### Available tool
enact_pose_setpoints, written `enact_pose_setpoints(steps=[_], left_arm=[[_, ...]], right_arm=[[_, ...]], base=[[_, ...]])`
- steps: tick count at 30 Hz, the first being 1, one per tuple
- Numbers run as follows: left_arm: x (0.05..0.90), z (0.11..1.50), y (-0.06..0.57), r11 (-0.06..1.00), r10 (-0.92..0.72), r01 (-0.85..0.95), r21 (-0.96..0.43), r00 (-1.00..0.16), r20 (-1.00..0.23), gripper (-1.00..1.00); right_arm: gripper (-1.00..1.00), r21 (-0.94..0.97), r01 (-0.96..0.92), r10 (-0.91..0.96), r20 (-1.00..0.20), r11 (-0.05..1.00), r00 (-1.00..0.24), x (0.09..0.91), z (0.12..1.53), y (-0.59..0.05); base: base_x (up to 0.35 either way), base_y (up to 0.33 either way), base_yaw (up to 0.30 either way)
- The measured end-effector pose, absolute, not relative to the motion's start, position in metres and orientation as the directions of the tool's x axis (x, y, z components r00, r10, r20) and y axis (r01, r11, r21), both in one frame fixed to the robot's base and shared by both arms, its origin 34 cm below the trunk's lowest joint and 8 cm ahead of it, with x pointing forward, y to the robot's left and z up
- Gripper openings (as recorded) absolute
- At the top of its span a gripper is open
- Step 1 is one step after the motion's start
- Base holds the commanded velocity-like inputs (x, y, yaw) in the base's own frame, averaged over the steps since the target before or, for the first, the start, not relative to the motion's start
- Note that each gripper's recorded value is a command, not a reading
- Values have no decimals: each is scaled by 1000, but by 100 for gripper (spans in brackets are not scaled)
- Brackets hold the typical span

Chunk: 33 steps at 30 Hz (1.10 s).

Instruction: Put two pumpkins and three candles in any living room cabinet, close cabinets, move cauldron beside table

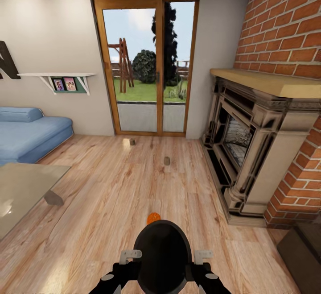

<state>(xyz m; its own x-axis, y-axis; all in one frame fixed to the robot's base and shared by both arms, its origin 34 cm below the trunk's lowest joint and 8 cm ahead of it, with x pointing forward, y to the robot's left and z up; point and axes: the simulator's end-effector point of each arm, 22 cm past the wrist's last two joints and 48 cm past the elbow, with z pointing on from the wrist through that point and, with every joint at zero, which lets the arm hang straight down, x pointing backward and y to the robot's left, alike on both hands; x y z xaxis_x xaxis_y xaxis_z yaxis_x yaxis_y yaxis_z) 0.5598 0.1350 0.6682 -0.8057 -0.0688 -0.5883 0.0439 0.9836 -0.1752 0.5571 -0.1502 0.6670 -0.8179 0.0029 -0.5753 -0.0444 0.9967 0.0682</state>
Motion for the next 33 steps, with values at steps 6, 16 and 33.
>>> enact_pose_setpoints(steps=[6,16,33], left_arm=[[559,668,135,983,-69,43,-176,-807,-587,-100],[560,668,135,983,-69,44,-176,-805,-590,-100],[560,668,135,984,-69,44,-175,-805,-590,-100]], right_arm=[[-100,68,-45,2,-574,997,-819,557,667,-150],[-100,68,-45,2,-577,997,-817,558,667,-150],[-100,68,-45,2,-576,997,-817,557,667,-150]], base=[[-5,0,0],[-117,0,0],[-234,0,129]])
